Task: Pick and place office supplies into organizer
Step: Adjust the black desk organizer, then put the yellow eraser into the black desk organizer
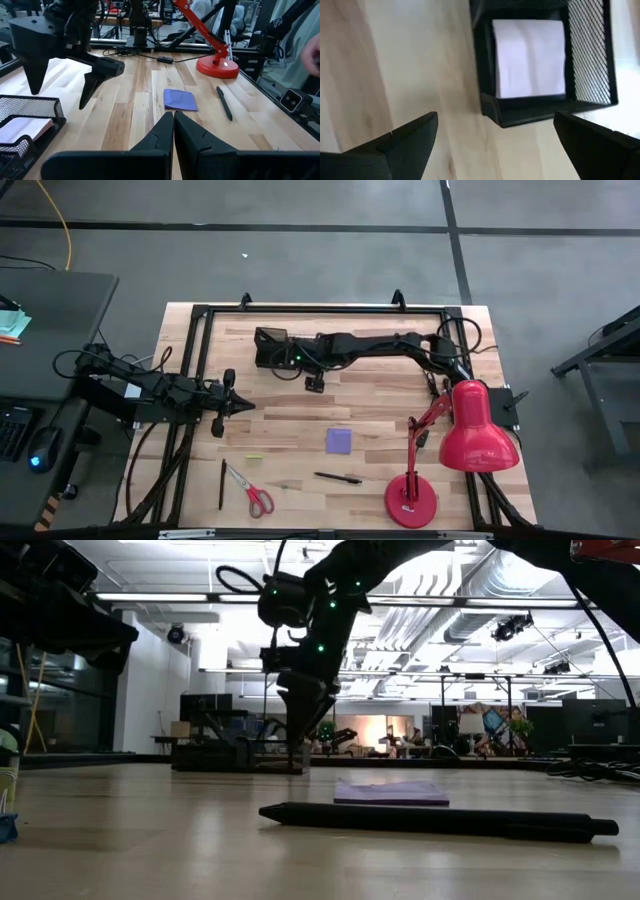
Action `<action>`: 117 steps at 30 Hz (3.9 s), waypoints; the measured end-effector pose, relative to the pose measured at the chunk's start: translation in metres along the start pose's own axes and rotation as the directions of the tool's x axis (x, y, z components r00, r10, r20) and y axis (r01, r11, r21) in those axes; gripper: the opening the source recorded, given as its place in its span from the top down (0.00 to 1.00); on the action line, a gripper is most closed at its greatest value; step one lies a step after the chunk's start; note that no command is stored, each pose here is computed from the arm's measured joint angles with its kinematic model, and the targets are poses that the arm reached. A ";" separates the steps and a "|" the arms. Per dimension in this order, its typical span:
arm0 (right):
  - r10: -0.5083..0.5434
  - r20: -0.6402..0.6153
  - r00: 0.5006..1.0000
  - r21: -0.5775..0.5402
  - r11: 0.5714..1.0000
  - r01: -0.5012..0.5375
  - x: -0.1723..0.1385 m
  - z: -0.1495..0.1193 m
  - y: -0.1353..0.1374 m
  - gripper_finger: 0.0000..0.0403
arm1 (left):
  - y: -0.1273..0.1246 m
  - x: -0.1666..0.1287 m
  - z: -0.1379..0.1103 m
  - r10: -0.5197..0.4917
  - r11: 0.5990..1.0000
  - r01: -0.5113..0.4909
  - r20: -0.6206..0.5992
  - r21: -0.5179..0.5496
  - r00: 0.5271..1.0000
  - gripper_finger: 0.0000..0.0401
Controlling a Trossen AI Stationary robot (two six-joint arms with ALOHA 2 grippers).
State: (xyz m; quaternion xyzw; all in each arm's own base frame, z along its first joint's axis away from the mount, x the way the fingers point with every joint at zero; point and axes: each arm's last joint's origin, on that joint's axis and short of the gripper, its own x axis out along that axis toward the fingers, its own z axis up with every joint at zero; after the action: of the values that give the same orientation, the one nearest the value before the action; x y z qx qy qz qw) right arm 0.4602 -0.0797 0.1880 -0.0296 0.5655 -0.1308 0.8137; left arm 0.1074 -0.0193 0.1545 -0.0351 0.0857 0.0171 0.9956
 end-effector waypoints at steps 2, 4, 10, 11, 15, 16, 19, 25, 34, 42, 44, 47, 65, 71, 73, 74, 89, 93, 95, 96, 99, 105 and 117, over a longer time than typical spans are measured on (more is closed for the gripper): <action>0.038 0.007 0.999 0.009 0.999 -0.038 -0.001 0.001 0.001 0.03 | 0.000 0.000 0.000 0.000 1.000 0.000 -0.002 0.000 1.000 1.00; 0.073 0.005 0.997 0.021 0.997 -0.073 -0.001 0.000 0.002 0.03 | 0.000 0.000 0.000 -0.001 1.000 0.001 -0.001 0.000 1.000 1.00; 0.209 -0.026 0.978 0.016 0.978 -0.208 -0.002 -0.003 0.008 0.03 | 0.000 0.000 0.000 -0.001 1.000 0.001 -0.001 0.000 1.000 1.00; 0.241 -0.044 0.970 0.001 0.971 -0.241 -0.003 -0.005 0.009 0.03 | 0.000 0.000 0.000 -0.001 1.000 0.001 -0.001 0.000 1.000 1.00; 0.414 -0.056 0.909 -0.050 0.908 -0.417 -0.005 -0.007 0.014 0.03 | 0.000 0.000 0.000 -0.001 1.000 0.001 -0.002 0.000 1.000 1.00; 0.442 -0.050 0.896 -0.054 0.894 -0.444 -0.005 -0.006 0.016 0.03 | 0.000 0.000 0.000 -0.001 1.000 0.001 -0.001 0.000 1.000 1.00; 0.468 0.000 0.884 -0.065 0.882 -0.467 -0.005 -0.001 0.016 0.03 | 0.000 0.000 0.000 -0.001 1.000 0.001 -0.002 0.000 1.000 1.00; 0.404 0.065 0.912 -0.011 0.915 -0.404 -0.010 0.004 0.003 0.03 | 0.000 0.000 0.000 -0.002 1.000 0.002 -0.001 0.000 1.000 1.00; 0.588 0.087 0.804 0.039 0.804 -0.593 -0.036 0.004 0.008 0.03 | 0.000 0.000 0.000 -0.002 1.000 0.002 -0.001 0.000 1.000 1.00; 0.601 0.069 0.796 -0.105 0.798 -0.593 -0.032 0.006 0.053 0.03 | 0.000 0.000 0.000 -0.003 1.000 0.003 -0.002 0.000 1.000 1.00; 0.603 0.062 0.795 -0.118 0.795 -0.594 -0.033 0.006 0.064 0.03 | 0.000 0.000 0.000 -0.002 1.000 0.002 -0.002 0.000 1.000 1.00; 0.612 0.006 0.791 -0.102 0.787 -0.608 -0.035 0.000 0.072 0.02 | 0.000 0.000 0.000 -0.002 1.000 0.002 -0.001 0.000 1.000 1.00; 0.480 -0.027 0.877 0.101 0.874 -0.475 -0.002 -0.003 0.055 0.03 | 0.000 0.000 0.000 -0.003 1.000 0.003 -0.002 0.001 1.000 1.00; 0.423 -0.068 0.903 0.080 0.905 -0.418 0.001 -0.007 0.051 0.03 | 0.000 0.000 0.000 -0.003 1.000 0.003 -0.002 0.001 1.000 1.00; 0.400 -0.066 0.914 0.076 0.916 -0.395 0.006 -0.007 0.051 0.03 | 0.000 0.000 0.000 -0.003 1.000 0.003 -0.002 0.000 1.000 1.00; 0.386 -0.080 0.919 0.082 0.921 -0.380 0.008 -0.008 0.050 0.03 | 0.000 0.000 0.000 -0.003 1.000 0.003 -0.002 0.000 1.000 1.00; 0.250 -0.093 0.964 0.111 0.964 -0.239 0.020 -0.009 0.031 0.03 | 0.000 0.000 0.000 -0.003 1.000 0.003 -0.001 0.000 1.000 1.00; 0.262 -0.109 0.959 0.111 0.962 -0.250 0.021 -0.011 0.028 0.03 | 0.000 0.000 0.000 -0.003 1.000 0.003 -0.001 0.000 1.000 1.00; 0.227 -0.104 0.968 0.108 0.970 -0.216 0.021 -0.011 0.027 0.03 | 0.000 0.000 0.000 -0.002 1.000 0.002 -0.001 0.000 1.000 1.00; 0.201 -0.097 0.975 0.105 0.976 -0.191 0.021 -0.010 0.027 0.03 | 0.000 0.000 0.000 -0.002 1.000 0.002 -0.001 0.000 1.000 1.00; 0.128 -0.063 0.990 0.113 0.986 -0.121 0.019 -0.005 0.023 0.03 | 0.000 0.000 0.000 -0.003 1.000 0.003 -0.002 0.000 1.000 1.00; 0.152 0.037 0.988 0.200 0.967 -0.156 0.004 0.012 0.022 0.03 | 0.000 0.000 0.000 -0.002 1.000 0.002 -0.002 0.000 1.000 1.00; 0.330 0.218 0.918 0.104 0.928 -0.358 -0.009 0.031 0.059 0.03 | 0.000 0.000 0.000 -0.002 1.000 0.002 -0.002 0.000 1.000 1.00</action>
State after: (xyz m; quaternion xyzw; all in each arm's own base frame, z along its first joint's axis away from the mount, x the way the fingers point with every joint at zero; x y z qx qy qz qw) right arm 0.4963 -0.0238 0.1955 0.1158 0.4679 -0.0217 0.8759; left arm 0.1074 -0.0193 0.1543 -0.0350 0.0865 0.0161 0.9955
